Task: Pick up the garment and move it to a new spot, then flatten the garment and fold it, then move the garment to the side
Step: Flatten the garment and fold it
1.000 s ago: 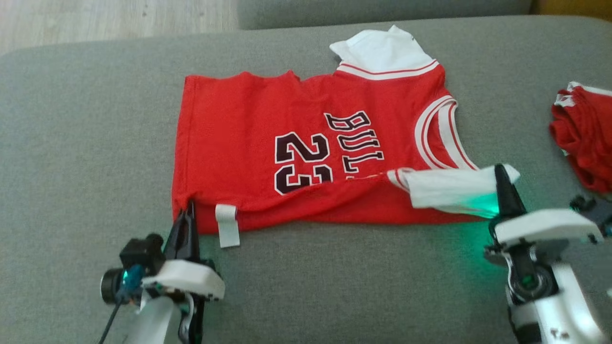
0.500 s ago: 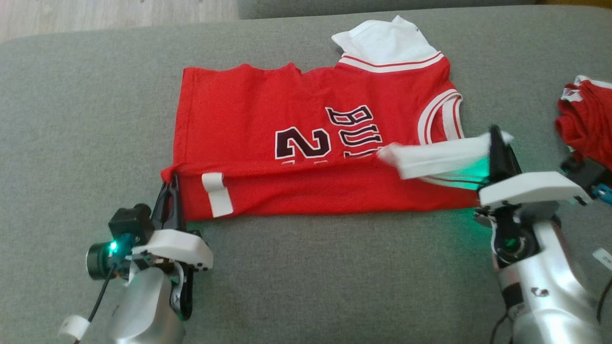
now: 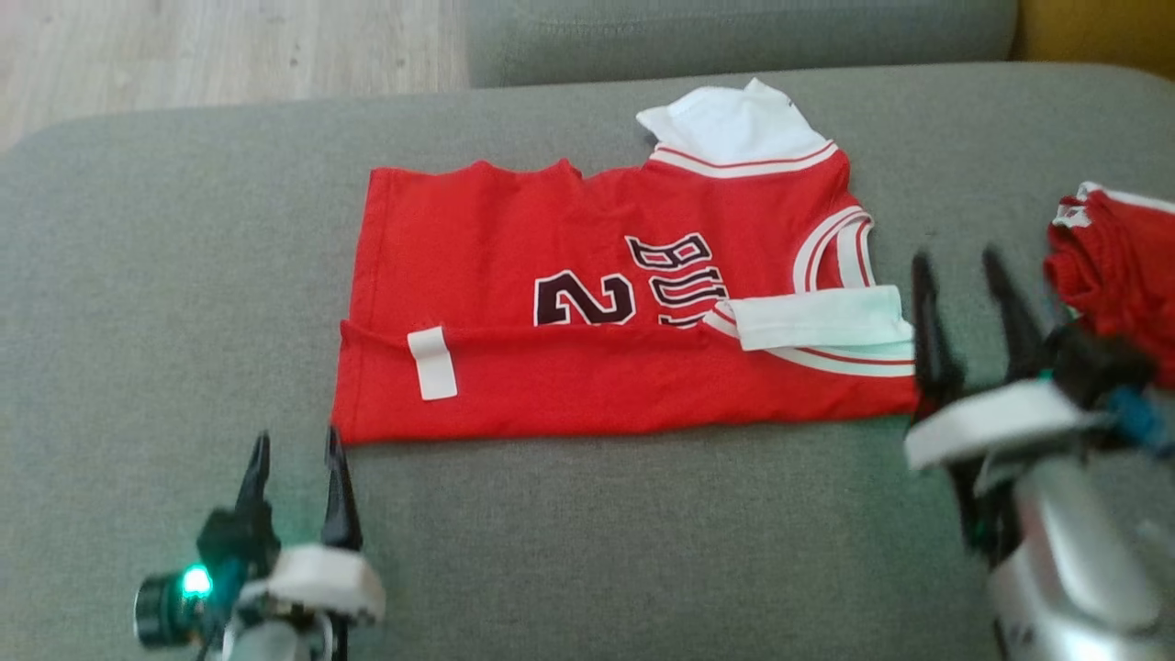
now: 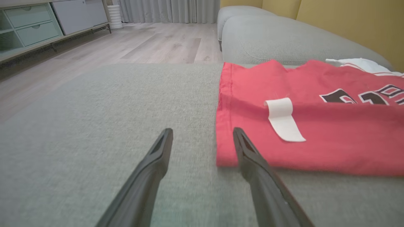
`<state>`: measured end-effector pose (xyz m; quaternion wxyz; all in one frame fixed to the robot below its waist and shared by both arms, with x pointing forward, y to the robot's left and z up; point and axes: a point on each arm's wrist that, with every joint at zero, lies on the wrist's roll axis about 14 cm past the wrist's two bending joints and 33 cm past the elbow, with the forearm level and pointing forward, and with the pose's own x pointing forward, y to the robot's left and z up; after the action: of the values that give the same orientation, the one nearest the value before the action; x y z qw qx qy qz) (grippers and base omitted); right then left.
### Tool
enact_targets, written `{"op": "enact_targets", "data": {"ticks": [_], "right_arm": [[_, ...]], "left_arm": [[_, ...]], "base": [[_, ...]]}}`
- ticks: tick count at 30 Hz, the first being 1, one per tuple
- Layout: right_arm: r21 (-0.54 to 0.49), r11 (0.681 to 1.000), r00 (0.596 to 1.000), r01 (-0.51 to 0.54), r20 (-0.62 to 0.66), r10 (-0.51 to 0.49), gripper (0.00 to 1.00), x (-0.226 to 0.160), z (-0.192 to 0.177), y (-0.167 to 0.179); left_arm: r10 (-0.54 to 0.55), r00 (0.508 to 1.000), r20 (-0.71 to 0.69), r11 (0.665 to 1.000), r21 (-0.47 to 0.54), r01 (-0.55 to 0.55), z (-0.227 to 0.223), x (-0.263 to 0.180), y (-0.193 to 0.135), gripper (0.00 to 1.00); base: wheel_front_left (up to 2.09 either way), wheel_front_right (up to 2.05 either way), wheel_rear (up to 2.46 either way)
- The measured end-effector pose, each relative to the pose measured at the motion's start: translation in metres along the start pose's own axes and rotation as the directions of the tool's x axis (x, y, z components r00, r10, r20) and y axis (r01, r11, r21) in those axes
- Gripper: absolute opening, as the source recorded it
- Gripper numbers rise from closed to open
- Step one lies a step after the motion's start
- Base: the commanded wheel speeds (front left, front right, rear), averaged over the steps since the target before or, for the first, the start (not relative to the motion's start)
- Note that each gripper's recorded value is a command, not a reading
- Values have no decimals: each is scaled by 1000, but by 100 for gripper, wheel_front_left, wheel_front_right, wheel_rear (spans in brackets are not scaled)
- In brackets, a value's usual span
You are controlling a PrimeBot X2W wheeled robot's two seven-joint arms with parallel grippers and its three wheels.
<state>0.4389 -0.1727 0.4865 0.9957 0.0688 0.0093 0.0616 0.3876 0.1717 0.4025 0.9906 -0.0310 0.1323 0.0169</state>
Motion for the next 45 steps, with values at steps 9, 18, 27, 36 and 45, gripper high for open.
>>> {"op": "enact_targets", "data": {"ticks": [9, 18, 27, 36, 45], "right_arm": [[7, 999, 993, 39, -112, -38, 100, -57, -44, 7], [25, 997, 985, 70, -162, -65, 100, -89, -62, 6], [30, 997, 978, 78, -194, -70, 100, -84, -73, 4], [25, 998, 984, 61, -167, -56, 100, -45, -64, 3], [-4, 991, 961, 135, -245, -132, 100, -37, -89, -25]], "left_arm": [[-11, 999, 34, 1000, 16, 11, -1, -41, 4, 100], [-5, 1000, -7, 1000, -29, 5, -22, -72, 2, 100], [-58, 998, -11, 996, -68, 57, -17, -49, -17, 100], [-93, 994, -48, 993, -79, 89, -12, 7, -27, 100], [-125, 979, -160, 990, -89, 111, -42, 31, -33, 100]], "base": [[0, 0, 0], [0, 0, 0], [0, 0, 0], [0, 0, 0], [0, 0, 0]]}}
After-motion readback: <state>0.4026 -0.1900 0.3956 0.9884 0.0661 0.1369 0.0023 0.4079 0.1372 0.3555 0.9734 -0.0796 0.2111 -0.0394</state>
